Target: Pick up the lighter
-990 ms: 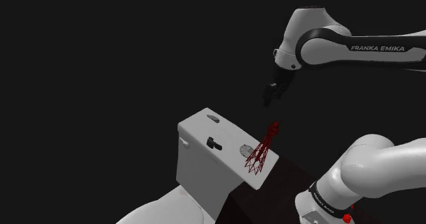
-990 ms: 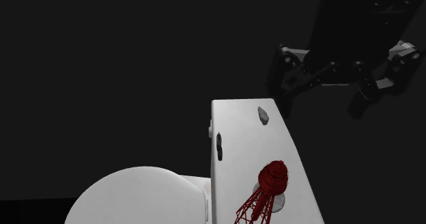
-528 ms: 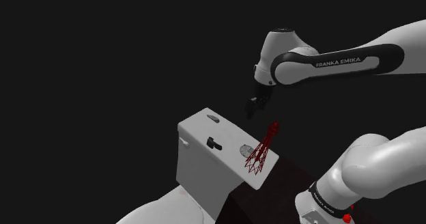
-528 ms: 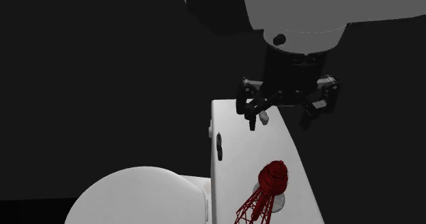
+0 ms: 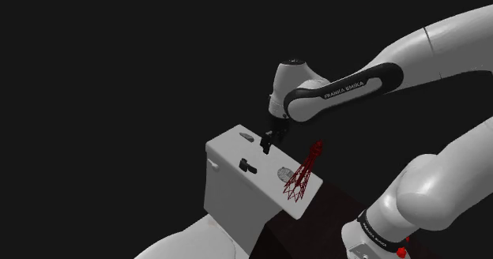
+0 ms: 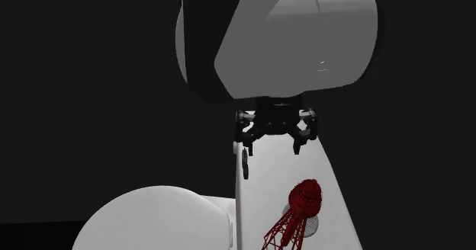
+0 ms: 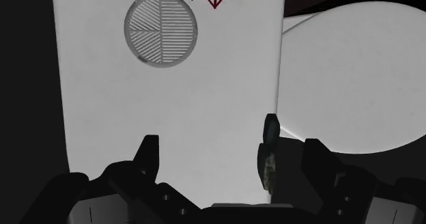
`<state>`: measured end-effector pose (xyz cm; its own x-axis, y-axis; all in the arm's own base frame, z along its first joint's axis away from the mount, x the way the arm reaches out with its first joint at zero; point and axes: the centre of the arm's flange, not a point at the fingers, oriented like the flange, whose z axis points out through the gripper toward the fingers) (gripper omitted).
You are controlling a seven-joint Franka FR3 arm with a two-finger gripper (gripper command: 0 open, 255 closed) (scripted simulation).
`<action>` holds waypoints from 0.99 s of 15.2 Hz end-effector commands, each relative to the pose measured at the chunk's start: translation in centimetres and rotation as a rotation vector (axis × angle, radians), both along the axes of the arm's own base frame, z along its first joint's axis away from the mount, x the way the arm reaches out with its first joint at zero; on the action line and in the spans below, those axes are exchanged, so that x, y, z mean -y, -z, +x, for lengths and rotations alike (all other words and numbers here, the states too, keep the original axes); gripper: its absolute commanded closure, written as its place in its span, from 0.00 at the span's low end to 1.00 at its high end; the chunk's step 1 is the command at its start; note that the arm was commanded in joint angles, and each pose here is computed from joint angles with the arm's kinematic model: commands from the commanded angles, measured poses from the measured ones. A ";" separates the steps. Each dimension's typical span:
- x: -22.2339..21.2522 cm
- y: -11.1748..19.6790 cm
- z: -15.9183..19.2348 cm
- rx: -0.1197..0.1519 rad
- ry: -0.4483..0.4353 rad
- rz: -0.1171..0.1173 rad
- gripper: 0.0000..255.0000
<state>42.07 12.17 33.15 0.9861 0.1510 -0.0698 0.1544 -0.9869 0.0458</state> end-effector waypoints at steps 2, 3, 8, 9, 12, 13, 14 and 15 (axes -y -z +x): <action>-1.8 3.3 1.6 -0.010 -0.017 0.007 0.00; -2.4 4.3 2.0 -0.013 -0.022 0.009 0.00; -5.7 9.7 4.1 -0.031 -0.050 0.020 0.00; -5.7 9.7 4.1 -0.031 -0.050 0.020 0.00; -5.7 11.3 4.1 -0.031 -0.050 0.020 0.00; -5.7 11.8 4.1 -0.031 -0.050 0.020 0.00; -5.7 12.4 4.1 -0.031 -0.050 0.020 0.00; -5.7 12.9 4.1 -0.031 -0.050 0.020 0.00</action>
